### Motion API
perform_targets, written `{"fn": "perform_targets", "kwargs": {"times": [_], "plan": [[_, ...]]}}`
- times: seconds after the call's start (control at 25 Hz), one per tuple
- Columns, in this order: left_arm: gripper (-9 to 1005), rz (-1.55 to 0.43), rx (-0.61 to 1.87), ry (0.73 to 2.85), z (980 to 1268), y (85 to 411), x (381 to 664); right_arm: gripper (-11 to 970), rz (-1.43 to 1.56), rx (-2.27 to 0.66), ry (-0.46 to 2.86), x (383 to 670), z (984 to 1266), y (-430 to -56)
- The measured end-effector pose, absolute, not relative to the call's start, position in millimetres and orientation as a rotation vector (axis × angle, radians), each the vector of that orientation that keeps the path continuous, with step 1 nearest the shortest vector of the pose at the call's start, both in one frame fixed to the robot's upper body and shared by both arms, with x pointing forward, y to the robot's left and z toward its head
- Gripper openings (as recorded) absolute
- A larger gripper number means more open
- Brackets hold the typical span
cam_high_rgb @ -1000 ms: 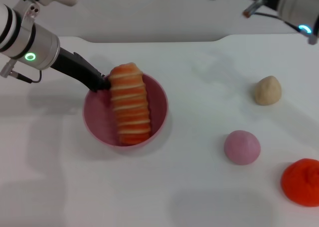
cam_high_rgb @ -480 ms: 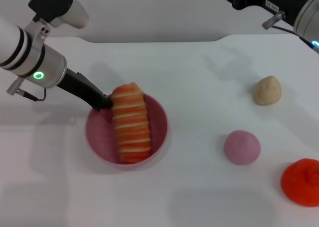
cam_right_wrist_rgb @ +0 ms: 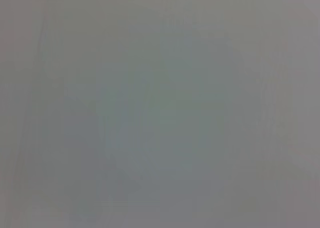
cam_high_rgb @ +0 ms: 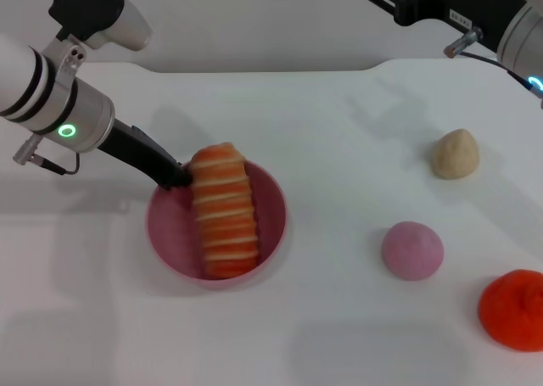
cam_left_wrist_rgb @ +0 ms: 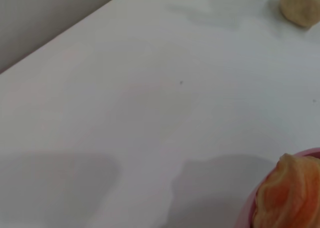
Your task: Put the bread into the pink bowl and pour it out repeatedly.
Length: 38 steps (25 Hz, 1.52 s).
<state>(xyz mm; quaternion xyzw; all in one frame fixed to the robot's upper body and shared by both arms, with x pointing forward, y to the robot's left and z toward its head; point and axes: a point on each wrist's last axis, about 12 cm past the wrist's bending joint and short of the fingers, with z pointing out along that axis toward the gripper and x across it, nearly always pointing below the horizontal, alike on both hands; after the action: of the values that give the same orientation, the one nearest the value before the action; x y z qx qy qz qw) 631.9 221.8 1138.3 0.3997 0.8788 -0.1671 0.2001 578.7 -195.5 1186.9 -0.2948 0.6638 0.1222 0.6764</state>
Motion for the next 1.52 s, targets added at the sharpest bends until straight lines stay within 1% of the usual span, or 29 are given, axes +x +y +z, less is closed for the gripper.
{"fn": "perform_targets", "kwargs": {"times": [0.52, 0.76, 0.96, 1.24, 1.4, 1.52], "plan": [[99, -0.473, 1.109, 2.467, 1139, 221, 631, 627, 0.283, -0.655, 1.501, 577, 1185, -197], [150, -0.473, 1.096, 2.476, 1138, 221, 631, 627, 0.294, -0.644, 1.500, 577, 1185, -197], [193, -0.456, 1.057, 2.476, 1144, 221, 634, 627, 0.294, -0.645, 1.512, 578, 1182, -198], [441, -0.414, 1.003, 2.426, 1166, 225, 639, 628, 0.296, -0.643, 1.535, 580, 1175, -199], [590, -0.364, 0.956, 2.340, 1188, 230, 643, 628, 0.296, -0.639, 1.553, 581, 1170, -201], [720, -0.375, 0.895, 2.215, 1208, 232, 644, 628, 0.301, -0.623, 1.566, 582, 1167, -202]]}}
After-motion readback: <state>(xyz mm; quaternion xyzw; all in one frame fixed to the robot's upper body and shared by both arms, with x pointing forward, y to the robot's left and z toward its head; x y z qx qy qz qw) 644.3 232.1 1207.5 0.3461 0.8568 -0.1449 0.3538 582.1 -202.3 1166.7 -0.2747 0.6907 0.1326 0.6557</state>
